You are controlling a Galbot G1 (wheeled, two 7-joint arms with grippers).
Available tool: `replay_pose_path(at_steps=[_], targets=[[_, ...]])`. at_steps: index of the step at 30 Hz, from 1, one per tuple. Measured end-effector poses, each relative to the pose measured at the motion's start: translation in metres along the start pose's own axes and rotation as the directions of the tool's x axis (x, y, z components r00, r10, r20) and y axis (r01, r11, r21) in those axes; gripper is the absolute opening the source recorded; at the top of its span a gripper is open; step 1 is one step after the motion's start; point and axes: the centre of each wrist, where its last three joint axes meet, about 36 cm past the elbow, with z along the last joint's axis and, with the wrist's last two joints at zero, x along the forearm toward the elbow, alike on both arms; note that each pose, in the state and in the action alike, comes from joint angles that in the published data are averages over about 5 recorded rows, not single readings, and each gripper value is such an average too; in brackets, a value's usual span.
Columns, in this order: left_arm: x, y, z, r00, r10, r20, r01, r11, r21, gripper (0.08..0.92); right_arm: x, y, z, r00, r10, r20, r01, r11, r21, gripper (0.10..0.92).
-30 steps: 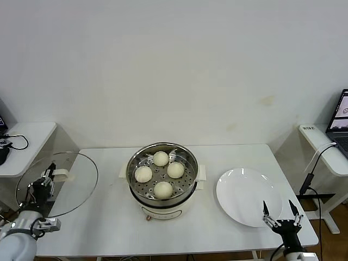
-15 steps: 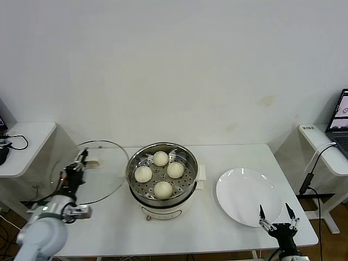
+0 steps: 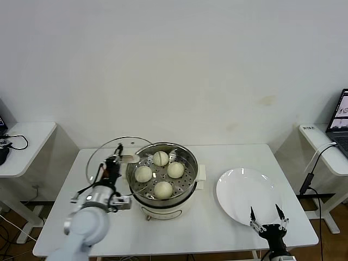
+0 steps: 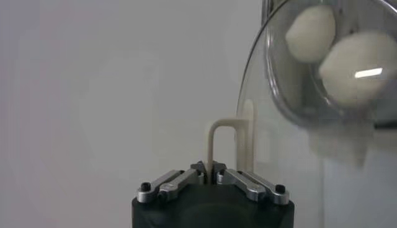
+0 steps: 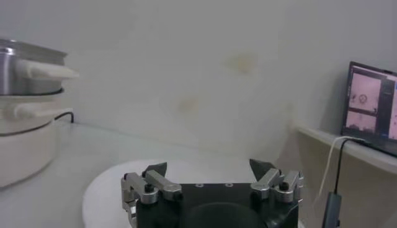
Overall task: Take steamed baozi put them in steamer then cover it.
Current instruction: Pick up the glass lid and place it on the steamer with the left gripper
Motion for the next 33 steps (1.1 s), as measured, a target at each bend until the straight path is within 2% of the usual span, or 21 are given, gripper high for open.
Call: replay_pose_path(at_steps=[7, 15, 33], targets=[[-0.014, -0.001, -0.053, 0.9998, 0.008, 0.016, -0.008, 0.999, 0.036, 0.14, -0.001, 0.007, 0.004, 1.0, -0.013, -0.005, 0.014, 1.0, 0.01, 0.823], [-0.021, -0.007, -0.095, 0.998, 0.049, 0.04, -0.052, 0.996, 0.071, 0.14, -0.001, 0.009, 0.006, 1.0, -0.02, -0.01, 0.021, 1.0, 0.016, 0.823], [-0.025, -0.019, -0.121, 0.9958, 0.078, 0.049, -0.081, 0.994, 0.072, 0.14, 0.0, 0.014, 0.008, 0.999, -0.034, -0.017, 0.034, 0.999, 0.018, 0.823]])
